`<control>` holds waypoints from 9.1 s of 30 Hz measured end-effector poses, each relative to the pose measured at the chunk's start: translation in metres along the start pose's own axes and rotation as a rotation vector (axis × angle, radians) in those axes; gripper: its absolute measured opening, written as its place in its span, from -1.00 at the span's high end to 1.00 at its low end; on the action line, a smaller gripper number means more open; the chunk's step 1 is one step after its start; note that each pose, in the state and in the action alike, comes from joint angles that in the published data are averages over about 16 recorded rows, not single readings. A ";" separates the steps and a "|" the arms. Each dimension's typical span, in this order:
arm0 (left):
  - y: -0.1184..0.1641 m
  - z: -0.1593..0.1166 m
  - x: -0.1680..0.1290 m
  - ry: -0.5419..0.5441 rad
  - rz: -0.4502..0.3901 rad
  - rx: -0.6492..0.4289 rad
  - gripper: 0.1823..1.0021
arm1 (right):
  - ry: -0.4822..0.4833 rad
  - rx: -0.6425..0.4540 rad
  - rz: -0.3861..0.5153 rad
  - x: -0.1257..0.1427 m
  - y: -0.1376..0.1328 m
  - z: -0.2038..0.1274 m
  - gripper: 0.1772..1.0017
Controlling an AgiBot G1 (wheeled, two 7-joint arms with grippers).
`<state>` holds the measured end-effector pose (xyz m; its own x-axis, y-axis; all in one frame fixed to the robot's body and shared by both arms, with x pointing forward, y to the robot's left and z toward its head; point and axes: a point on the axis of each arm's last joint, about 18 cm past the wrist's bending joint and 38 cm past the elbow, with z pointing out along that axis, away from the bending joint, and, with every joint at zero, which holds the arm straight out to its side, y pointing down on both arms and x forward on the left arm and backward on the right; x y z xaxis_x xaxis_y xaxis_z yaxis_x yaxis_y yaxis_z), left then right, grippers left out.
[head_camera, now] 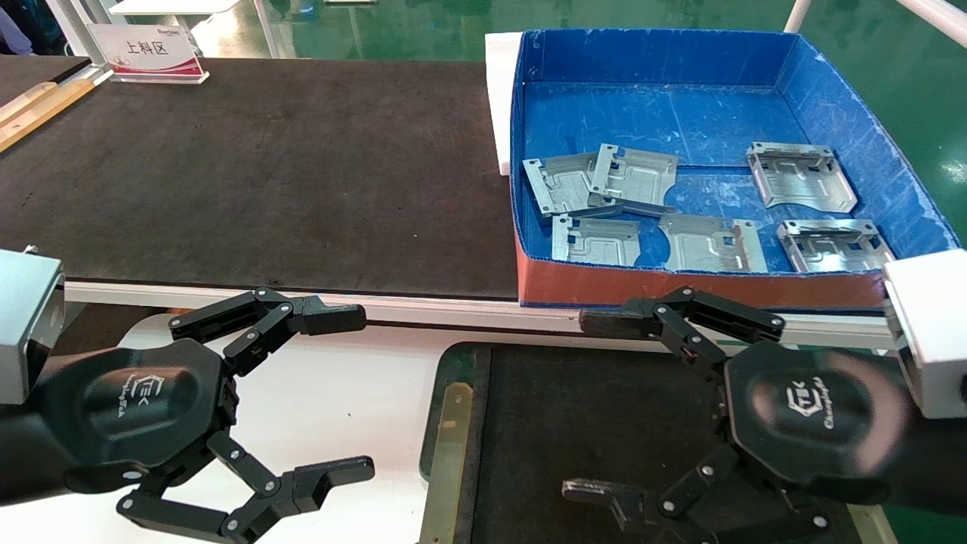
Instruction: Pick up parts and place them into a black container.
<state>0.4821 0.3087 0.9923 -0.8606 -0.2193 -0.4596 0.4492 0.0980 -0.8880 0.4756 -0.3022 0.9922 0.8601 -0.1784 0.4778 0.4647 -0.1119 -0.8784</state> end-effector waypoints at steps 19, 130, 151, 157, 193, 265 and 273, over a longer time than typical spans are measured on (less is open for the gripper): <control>0.000 0.000 0.000 0.000 0.000 0.000 -0.99 | 0.000 0.000 0.000 0.000 0.000 0.000 -1.00; 0.000 0.000 0.000 0.000 0.000 0.000 -0.85 | 0.381 -0.173 -0.123 0.147 0.023 -0.011 -1.00; 0.000 0.000 0.000 0.000 0.000 0.000 -1.00 | 0.621 -0.240 -0.161 0.216 0.016 -0.044 -1.00; 0.000 0.000 0.000 0.000 0.000 0.000 -1.00 | 0.690 -0.272 -0.129 0.229 0.019 -0.053 -1.00; 0.000 0.000 0.000 0.000 0.000 0.000 -1.00 | 1.179 -0.308 0.277 0.278 0.063 -0.091 -1.00; 0.000 0.000 0.000 0.000 0.000 0.000 -1.00 | 1.224 -0.327 0.424 0.274 0.098 -0.079 0.58; 0.000 0.000 0.000 0.000 0.000 0.000 -1.00 | 1.223 -0.327 0.426 0.274 0.099 -0.079 0.83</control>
<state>0.4821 0.3087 0.9923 -0.8606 -0.2193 -0.4596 0.4492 0.0980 -0.8880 0.7406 -0.4395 1.0367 0.1047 -0.9942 0.0251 -0.0106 -0.0264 -0.9996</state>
